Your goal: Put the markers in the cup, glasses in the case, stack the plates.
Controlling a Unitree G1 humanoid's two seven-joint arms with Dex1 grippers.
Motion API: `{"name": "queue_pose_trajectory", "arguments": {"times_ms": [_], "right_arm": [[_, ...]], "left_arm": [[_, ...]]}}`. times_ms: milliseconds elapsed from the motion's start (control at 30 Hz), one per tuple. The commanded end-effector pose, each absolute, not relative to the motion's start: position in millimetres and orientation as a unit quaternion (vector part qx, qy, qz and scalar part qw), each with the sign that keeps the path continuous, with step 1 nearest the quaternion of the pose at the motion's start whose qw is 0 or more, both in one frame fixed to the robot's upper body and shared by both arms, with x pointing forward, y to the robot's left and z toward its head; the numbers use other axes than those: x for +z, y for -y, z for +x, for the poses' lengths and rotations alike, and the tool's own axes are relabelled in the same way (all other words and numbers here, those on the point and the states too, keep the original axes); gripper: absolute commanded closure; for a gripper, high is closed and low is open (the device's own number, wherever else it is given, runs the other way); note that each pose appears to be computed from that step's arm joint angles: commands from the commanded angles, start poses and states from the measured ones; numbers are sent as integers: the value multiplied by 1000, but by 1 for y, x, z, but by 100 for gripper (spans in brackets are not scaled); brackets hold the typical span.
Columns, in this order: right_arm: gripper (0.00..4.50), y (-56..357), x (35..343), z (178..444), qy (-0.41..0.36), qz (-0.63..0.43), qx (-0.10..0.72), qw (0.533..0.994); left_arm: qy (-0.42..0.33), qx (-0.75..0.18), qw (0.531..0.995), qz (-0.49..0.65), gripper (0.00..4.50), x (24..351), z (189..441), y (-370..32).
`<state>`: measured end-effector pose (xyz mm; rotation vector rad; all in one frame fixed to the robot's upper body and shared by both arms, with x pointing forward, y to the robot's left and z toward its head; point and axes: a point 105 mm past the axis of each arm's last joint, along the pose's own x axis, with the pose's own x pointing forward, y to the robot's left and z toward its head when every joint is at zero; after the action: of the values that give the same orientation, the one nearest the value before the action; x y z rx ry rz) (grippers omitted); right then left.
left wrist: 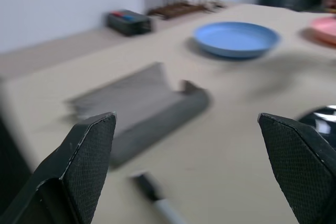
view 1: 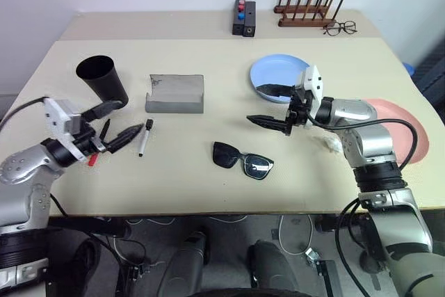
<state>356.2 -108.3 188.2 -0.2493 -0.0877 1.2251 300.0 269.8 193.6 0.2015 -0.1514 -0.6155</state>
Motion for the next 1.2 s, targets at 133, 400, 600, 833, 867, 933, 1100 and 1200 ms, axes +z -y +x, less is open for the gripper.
{"name": "queue_pose_trajectory", "arguments": {"times_ms": [133,400,600,833,867,933,1100,1200], "right_arm": [[6,102,194,350,64,-118,582,802],[6,76,203,335,88,-113,609,780],[6,54,213,328,127,-101,601,782],[6,43,206,322,134,-105,603,780],[6,42,206,321,134,-104,604,779],[6,41,204,319,133,-103,604,779],[6,42,199,320,128,-99,600,783],[6,41,198,319,128,-97,600,784]], "left_arm": [[61,-232,962,130,0,209,301,-296],[-13,-131,983,127,0,206,302,-335],[-107,-31,986,124,0,190,306,-371],[-183,-6,981,63,0,182,323,-374],[-191,-3,980,62,0,182,326,-374],[-203,-1,977,66,0,184,333,-372],[-252,-3,967,37,0,180,342,-363],[-278,-14,960,32,0,174,344,-357]]}}
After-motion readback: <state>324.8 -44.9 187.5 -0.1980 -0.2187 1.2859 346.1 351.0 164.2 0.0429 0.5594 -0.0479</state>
